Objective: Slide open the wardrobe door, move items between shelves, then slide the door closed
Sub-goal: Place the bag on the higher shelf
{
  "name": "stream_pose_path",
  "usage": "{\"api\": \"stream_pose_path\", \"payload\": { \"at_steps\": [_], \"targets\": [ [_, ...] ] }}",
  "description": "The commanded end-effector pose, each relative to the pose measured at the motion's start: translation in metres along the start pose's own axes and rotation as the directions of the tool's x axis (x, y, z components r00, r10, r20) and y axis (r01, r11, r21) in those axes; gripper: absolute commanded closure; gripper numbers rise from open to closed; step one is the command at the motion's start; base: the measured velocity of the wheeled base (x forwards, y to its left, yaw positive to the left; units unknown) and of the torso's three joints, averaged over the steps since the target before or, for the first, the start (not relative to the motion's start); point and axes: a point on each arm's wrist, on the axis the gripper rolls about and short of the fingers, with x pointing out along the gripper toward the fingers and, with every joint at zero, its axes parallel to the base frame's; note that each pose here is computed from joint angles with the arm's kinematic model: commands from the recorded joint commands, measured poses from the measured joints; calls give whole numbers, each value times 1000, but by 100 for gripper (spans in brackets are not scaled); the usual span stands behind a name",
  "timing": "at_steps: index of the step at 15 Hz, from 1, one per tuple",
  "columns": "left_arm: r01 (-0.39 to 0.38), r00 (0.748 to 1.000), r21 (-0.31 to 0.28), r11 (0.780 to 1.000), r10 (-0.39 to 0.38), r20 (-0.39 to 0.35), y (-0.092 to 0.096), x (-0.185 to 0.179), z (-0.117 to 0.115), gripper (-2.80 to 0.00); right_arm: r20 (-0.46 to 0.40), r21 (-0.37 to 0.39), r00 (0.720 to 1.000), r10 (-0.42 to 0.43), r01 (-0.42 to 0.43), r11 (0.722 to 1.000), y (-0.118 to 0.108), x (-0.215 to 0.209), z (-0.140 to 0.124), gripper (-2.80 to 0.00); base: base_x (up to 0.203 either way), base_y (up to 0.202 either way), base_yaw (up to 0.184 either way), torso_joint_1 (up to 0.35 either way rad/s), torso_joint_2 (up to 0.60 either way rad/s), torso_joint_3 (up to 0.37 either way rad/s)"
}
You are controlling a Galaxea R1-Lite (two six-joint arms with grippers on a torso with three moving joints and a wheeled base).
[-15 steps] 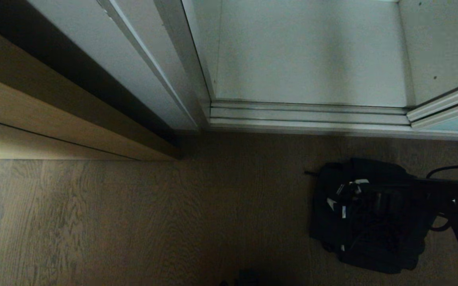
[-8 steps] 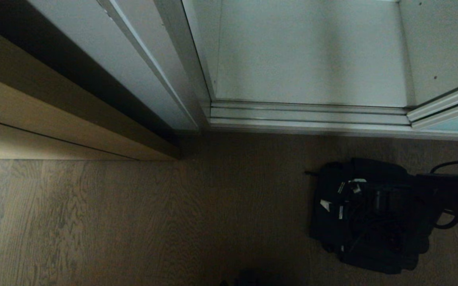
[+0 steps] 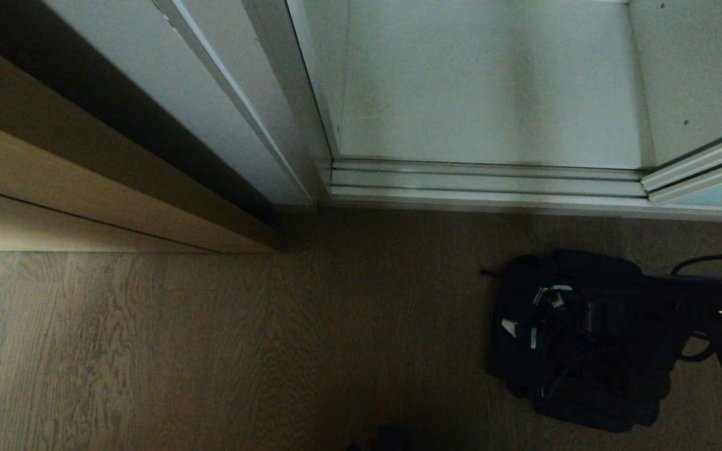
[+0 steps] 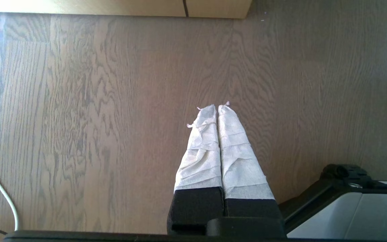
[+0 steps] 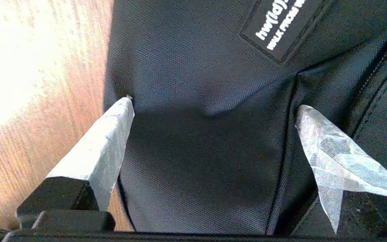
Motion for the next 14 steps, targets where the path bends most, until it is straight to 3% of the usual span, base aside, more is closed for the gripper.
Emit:
{"api": "stream_pose_path", "payload": {
  "at_steps": [1,9,14],
  "targets": [
    [-1,1000,0,1000,1,-1,0,0,0,0,-38,8,999,-20,20,1000,-8,-3,-1,-280,0,0,0,0,0,0],
    [-2,1000,0,1000,2,-1,0,0,0,0,-149,23,989,10,-6,1000,6,-11,-6,-280,0,0,0,0,0,0],
    [-2,1000,0,1000,2,-1,0,0,0,0,-150,49,988,31,-24,999,16,-9,-5,-280,0,0,0,0,0,0]
  ]
}}
